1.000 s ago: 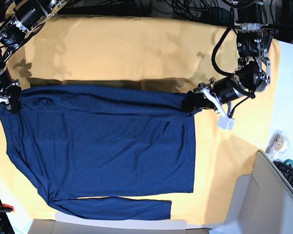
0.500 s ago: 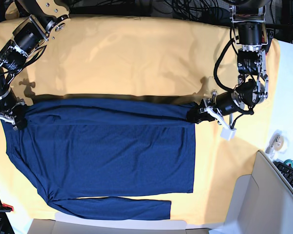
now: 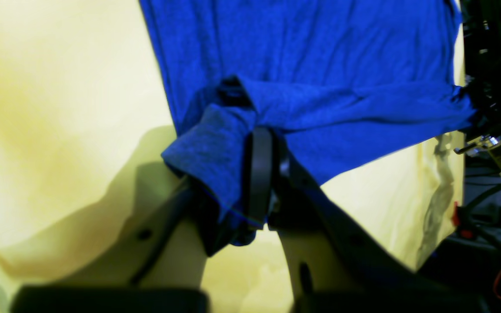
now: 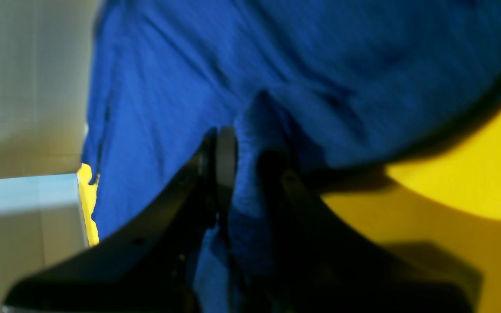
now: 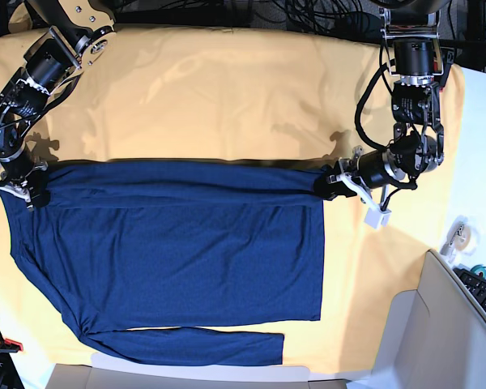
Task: Fold the T-shirt properly
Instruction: 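Hold the shoulders and adjust the right gripper's grip on the collar corner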
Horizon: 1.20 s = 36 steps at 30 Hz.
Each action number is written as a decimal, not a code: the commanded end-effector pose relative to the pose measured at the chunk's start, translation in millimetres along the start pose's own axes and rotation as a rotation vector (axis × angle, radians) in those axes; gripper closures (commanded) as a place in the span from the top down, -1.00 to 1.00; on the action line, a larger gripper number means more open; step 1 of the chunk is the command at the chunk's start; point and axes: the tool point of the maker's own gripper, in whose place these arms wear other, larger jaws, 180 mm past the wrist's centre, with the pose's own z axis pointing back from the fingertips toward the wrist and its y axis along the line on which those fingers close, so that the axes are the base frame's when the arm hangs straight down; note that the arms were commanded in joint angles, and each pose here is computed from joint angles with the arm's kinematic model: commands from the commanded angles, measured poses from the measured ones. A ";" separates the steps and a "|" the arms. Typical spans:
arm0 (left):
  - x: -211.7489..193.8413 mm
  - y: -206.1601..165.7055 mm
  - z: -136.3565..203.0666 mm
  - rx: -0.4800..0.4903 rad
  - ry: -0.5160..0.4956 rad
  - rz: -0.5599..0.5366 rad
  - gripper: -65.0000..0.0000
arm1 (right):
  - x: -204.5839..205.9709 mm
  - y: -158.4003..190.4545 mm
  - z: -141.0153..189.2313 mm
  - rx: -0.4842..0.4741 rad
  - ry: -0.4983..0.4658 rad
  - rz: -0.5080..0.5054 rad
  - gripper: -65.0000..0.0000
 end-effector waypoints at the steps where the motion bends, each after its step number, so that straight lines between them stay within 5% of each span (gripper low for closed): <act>1: 18.9 -6.0 5.1 -0.013 -0.049 -0.028 -0.89 | 21.7 15.6 1.7 0.041 -0.053 0.016 -1.00; 4: 20.7 -6.5 5.0 -0.014 -0.052 -0.029 -0.65 | 20.9 11.7 -1.2 0.008 -0.044 0.037 -0.89; 7: 18.7 -3.0 3.4 -0.010 -0.044 -0.016 -0.45 | 22.2 11.0 -4.2 -0.032 -0.036 0.077 -0.49; 13: 11.3 10.7 1.9 0.011 -0.021 0.021 -0.42 | 27.7 13.2 -2.8 -0.035 -0.048 0.090 0.18; 26: 6.6 10.3 2.0 0.011 -0.009 0.017 -0.42 | 81.5 40.7 36.2 -0.025 -0.202 0.232 0.23; 30: 6.0 9.4 1.2 0.008 -0.007 0.019 -0.42 | 72.8 33.7 46.9 -0.048 -0.154 0.253 0.23; 36: 6.1 10.3 2.0 0.011 -0.006 0.017 -0.42 | 52.4 -23.3 68.0 -0.122 -0.177 0.089 0.23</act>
